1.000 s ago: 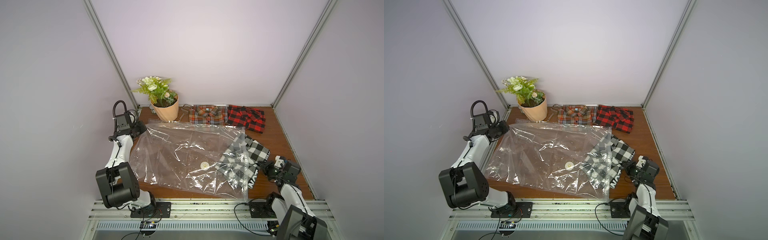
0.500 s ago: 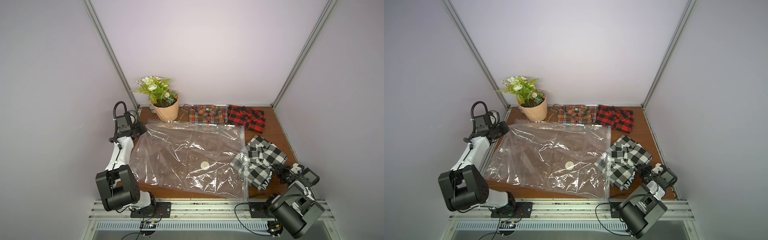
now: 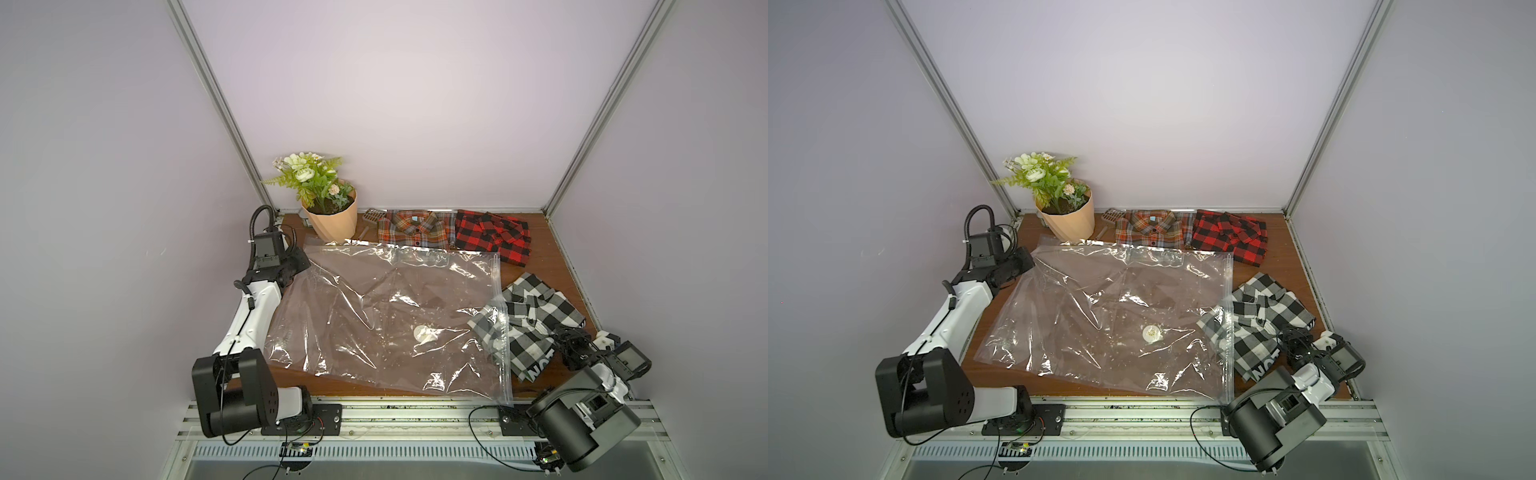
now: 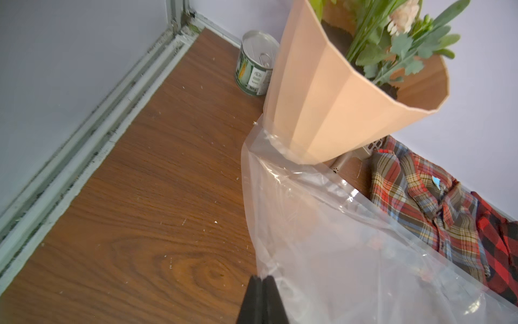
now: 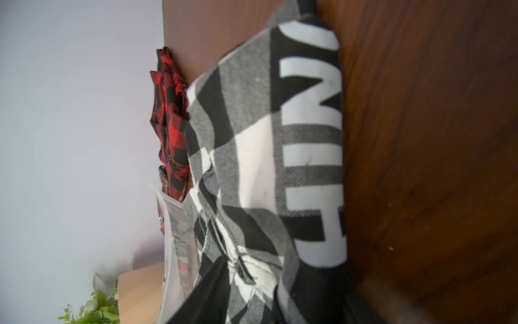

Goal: Take the shirt out of the vacuum bag
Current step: Place the shirt at the center of the board.

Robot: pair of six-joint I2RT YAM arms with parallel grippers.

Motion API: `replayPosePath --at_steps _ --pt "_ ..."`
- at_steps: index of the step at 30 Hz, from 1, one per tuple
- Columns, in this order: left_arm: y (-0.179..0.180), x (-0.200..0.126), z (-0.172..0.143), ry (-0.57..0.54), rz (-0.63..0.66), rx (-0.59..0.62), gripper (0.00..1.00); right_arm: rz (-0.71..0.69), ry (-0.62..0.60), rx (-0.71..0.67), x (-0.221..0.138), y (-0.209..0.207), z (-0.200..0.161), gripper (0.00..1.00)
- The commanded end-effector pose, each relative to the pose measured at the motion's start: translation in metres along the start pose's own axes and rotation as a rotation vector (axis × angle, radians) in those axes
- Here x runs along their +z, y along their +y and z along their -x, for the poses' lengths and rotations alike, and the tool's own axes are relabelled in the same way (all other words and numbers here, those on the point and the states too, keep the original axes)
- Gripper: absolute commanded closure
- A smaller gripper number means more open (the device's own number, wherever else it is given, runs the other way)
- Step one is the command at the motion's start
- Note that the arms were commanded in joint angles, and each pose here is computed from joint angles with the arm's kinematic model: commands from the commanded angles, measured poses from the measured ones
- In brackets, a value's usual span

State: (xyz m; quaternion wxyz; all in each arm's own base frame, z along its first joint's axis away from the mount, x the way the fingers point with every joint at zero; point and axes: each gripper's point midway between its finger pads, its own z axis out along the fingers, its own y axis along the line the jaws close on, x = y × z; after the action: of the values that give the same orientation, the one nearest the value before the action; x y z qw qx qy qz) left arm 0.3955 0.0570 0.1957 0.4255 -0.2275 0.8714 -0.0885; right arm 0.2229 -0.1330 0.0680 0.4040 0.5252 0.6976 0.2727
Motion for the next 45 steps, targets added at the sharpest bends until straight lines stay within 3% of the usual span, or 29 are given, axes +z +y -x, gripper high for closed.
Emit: replayPosePath --at_steps 1,7,10,12,16,21,26,30,33,40,45 --pt "0.022 -0.010 0.021 -0.049 0.090 -0.026 1.00 -0.026 -0.025 0.000 -0.005 0.001 0.007 0.44" --pt "0.035 -0.013 0.022 -0.045 0.108 -0.034 0.97 -0.022 -0.031 0.003 -0.009 0.003 0.010 0.38" --pt "0.022 -0.022 0.027 -0.070 0.067 -0.036 0.59 0.005 -0.045 -0.044 -0.014 0.014 0.011 0.30" --pt "0.005 -0.034 0.035 -0.109 0.058 -0.002 0.45 0.023 -0.059 -0.065 -0.017 0.017 0.008 0.29" --pt "-0.038 -0.055 0.044 -0.156 -0.038 0.034 0.32 -0.006 -0.087 -0.078 -0.022 0.016 0.009 0.29" --pt "-0.093 -0.074 0.034 -0.177 -0.138 0.114 0.30 -0.043 -0.129 -0.048 -0.029 0.016 0.016 0.28" --pt "-0.167 -0.080 -0.014 -0.124 -0.296 0.221 0.31 -0.046 -0.181 -0.037 -0.037 0.025 0.025 0.28" --pt "-0.218 -0.080 -0.074 -0.039 -0.436 0.300 0.31 -0.116 -0.180 -0.103 -0.043 0.024 0.031 0.27" --pt "-0.239 -0.072 -0.122 0.058 -0.519 0.326 0.32 -0.082 -0.178 -0.111 -0.043 0.032 0.031 0.27" --pt "-0.257 -0.056 -0.226 0.263 -0.632 0.377 0.33 0.008 -0.164 -0.211 -0.046 0.073 0.027 0.27" --pt "-0.247 -0.041 -0.268 0.357 -0.649 0.343 0.35 0.066 -0.016 -0.329 -0.033 0.107 -0.012 0.24"
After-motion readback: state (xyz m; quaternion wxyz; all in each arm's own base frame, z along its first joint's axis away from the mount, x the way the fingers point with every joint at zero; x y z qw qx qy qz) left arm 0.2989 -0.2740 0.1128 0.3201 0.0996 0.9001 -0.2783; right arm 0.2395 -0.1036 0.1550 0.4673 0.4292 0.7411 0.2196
